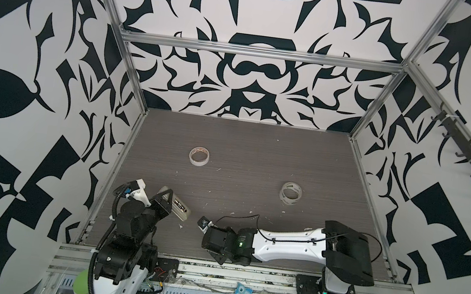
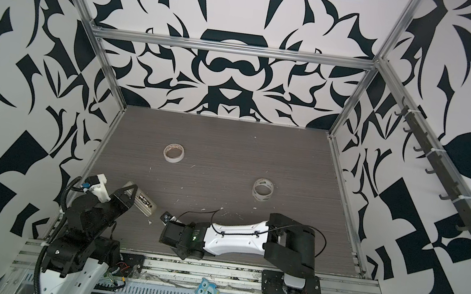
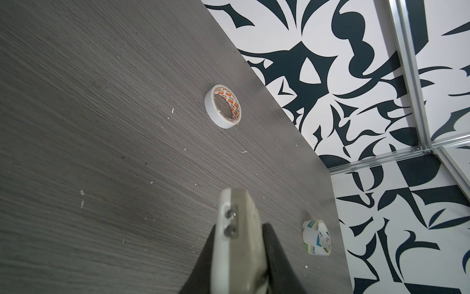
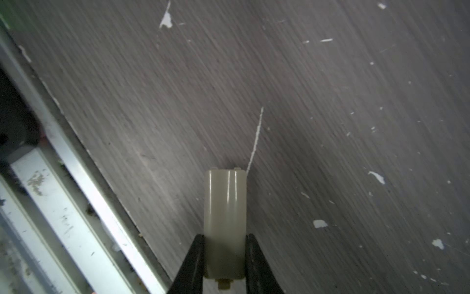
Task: Load the batteries into the remote control
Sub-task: 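Lift the battery cover off the table with the right gripper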
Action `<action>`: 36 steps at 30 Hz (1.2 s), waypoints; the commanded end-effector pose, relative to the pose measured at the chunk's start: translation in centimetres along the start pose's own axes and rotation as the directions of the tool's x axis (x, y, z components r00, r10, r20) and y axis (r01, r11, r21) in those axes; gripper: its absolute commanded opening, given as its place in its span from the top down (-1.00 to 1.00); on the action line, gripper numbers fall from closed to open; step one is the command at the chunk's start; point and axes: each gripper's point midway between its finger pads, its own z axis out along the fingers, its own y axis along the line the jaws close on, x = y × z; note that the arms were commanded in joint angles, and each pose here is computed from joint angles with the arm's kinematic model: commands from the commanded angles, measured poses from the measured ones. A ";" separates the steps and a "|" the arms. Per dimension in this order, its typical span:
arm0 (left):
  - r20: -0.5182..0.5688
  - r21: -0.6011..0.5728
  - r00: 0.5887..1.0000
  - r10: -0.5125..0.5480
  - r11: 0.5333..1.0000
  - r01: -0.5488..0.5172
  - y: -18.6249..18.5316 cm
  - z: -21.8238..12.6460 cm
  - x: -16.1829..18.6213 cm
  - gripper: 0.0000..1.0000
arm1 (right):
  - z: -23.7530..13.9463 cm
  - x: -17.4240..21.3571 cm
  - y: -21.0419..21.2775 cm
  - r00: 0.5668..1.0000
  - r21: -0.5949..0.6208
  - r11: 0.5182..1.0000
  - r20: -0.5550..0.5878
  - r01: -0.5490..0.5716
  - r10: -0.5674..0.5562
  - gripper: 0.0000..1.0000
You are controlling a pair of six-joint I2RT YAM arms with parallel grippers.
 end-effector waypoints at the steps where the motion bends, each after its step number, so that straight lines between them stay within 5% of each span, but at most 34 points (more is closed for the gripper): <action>1: -0.005 0.023 1.000 0.008 1.000 -0.008 -0.3 0.1 0.2 1.00 | -1.0 0.1 -1.9 1.000 0.046 0.999 0.014 -0.015 0.014 0.72; 36: -0.043 0.071 0.999 0.022 0.997 -0.019 -0.8 0.8 1.0 1.00 | 0.4 3.5 -6.1 0.997 0.100 0.994 -0.060 -0.044 0.050 0.73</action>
